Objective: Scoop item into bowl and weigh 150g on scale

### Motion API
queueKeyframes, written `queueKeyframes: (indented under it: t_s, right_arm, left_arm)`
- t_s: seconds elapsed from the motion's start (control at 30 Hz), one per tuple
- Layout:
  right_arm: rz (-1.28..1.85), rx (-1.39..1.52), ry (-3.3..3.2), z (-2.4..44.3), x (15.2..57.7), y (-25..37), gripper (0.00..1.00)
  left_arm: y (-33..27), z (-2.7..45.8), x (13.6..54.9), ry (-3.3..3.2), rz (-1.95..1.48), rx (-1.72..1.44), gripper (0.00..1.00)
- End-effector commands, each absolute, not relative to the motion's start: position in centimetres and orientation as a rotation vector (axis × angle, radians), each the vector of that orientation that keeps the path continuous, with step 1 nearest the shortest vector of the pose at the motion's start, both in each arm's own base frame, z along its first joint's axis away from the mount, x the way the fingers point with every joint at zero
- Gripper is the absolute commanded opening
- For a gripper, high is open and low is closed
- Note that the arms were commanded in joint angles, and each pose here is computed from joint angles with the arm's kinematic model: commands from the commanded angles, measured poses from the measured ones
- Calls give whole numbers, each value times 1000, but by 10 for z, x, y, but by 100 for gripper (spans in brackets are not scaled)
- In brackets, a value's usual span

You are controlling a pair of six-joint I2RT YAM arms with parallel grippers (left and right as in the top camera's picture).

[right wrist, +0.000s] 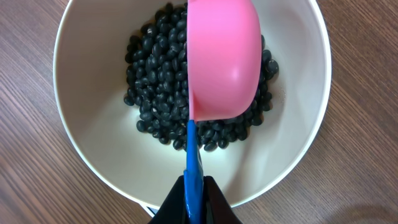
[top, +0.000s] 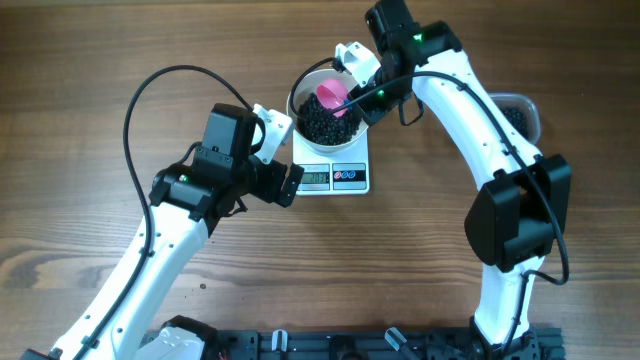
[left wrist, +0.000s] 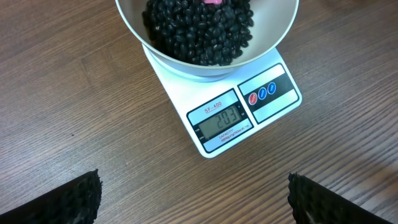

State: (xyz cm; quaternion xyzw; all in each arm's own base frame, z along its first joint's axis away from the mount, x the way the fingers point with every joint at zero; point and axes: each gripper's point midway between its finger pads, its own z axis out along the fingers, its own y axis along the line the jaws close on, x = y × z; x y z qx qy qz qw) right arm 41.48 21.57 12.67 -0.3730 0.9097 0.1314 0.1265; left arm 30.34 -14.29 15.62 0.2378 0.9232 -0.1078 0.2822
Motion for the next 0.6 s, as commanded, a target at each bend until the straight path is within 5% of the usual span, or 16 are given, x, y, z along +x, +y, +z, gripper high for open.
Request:
queueKeyframes:
  t_s: [0.0,0.57]
  right_arm:
    - [426,-1076,2681,116,412,222,4]
    - [869,-881,2636,143,414,223,5]
  left_arm:
    - [-140,157,303,2464,-274,641,100]
    - [-140,157,303,2464,-274,641,100]
